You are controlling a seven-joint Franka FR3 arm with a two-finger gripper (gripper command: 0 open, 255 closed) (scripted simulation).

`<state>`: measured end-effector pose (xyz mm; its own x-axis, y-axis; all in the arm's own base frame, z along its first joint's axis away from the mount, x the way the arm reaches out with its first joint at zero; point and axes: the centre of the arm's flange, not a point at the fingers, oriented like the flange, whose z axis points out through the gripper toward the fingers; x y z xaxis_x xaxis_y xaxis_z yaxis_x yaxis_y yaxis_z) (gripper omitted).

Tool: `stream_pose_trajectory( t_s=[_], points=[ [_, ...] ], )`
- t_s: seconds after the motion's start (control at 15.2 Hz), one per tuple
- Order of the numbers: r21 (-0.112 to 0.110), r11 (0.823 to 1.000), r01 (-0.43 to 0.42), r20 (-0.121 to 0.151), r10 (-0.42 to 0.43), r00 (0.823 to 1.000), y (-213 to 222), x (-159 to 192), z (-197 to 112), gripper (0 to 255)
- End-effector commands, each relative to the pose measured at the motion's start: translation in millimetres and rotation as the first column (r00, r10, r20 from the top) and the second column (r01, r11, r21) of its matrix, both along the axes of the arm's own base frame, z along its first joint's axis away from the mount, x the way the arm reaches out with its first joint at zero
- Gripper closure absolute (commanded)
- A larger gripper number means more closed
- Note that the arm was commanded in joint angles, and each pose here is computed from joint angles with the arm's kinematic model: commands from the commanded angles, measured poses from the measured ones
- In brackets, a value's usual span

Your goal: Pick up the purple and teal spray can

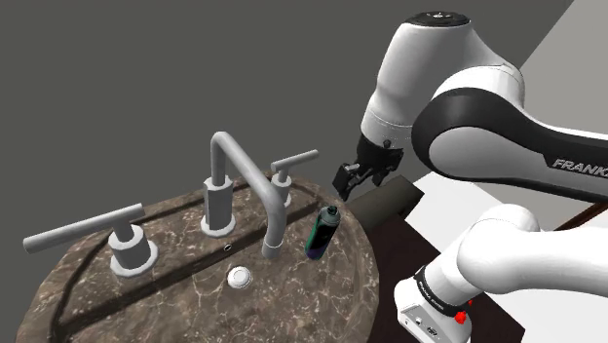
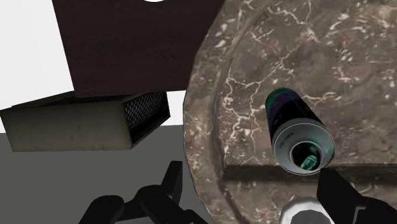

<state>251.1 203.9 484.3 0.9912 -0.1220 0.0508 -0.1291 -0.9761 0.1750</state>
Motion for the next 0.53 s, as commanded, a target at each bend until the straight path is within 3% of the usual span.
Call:
stream_pose_trajectory(
  t_s=[0.0,0.2,0.46],
  points=[
    [-0.033,0.999,0.029,0.023,-0.028,0.999,27.4,-2.2,-17.5,0],
    [-0.078,0.995,0.066,0.053,-0.062,0.997,61.0,-1.2,-43.9,0],
    [-0.078,0.995,0.066,0.053,-0.062,0.997,61.0,-1.2,-65.0,0]
  ],
)
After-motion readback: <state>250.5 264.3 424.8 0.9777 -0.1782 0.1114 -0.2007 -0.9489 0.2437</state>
